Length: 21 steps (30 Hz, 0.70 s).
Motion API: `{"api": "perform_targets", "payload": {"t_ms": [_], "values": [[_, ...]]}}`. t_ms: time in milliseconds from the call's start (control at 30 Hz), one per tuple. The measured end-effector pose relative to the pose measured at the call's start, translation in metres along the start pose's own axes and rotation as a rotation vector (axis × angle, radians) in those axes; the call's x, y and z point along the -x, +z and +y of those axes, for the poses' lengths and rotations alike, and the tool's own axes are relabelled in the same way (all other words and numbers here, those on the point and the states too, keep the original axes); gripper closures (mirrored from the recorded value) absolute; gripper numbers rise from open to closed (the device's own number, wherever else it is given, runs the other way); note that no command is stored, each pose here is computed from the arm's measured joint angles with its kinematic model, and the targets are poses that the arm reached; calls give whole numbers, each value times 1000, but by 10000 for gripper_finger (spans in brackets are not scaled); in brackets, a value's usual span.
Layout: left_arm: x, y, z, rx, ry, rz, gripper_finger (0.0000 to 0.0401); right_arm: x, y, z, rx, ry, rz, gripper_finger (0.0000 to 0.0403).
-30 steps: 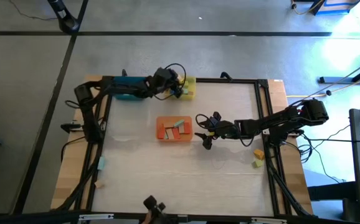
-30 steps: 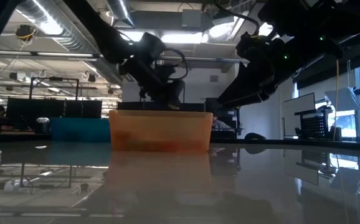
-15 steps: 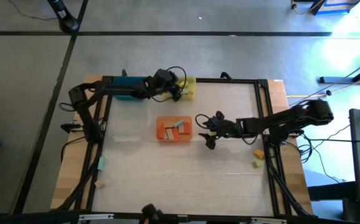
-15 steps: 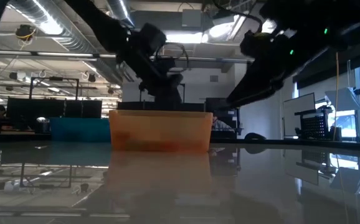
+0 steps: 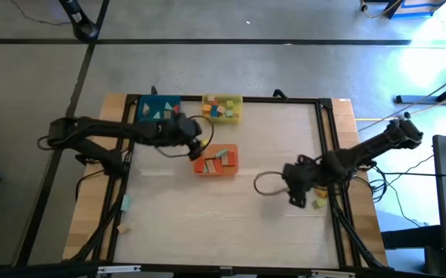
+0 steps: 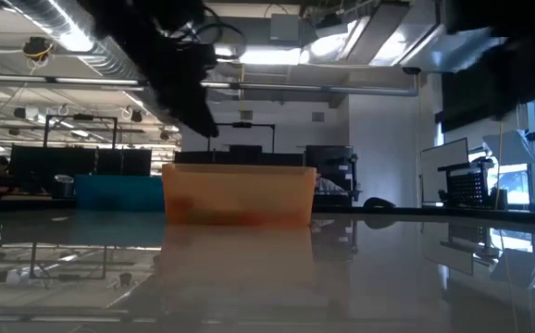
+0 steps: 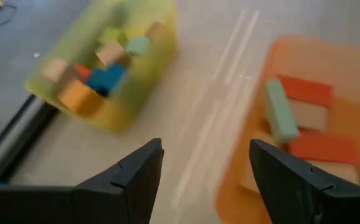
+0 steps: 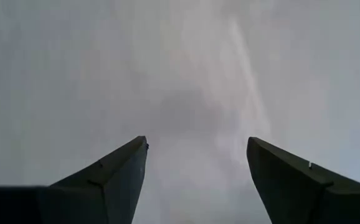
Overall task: Sort blocks by size
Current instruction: Put the light green square block into the yellow bin
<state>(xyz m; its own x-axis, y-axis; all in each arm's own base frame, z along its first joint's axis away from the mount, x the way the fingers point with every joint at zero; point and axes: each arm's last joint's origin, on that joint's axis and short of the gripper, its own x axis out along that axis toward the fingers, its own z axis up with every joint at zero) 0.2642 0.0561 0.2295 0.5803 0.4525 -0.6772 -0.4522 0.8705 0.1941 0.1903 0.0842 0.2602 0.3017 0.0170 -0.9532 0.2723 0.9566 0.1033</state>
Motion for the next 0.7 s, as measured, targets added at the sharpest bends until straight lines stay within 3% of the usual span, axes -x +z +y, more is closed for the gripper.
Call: {"api": "perform_targets", "payload": {"t_ms": [167, 400, 700], "values": [[12, -23, -15, 43, -53, -31, 175, -2, -33, 19, -68, 35, 155, 127], [18, -28, -27, 17, -97, -54, 175, -10, -79, 40, -2, 34, 291, 127], [18, -26, -28, 9, -102, -75, 175, -36, -105, 46, 150, -84, 318, 127]]}}
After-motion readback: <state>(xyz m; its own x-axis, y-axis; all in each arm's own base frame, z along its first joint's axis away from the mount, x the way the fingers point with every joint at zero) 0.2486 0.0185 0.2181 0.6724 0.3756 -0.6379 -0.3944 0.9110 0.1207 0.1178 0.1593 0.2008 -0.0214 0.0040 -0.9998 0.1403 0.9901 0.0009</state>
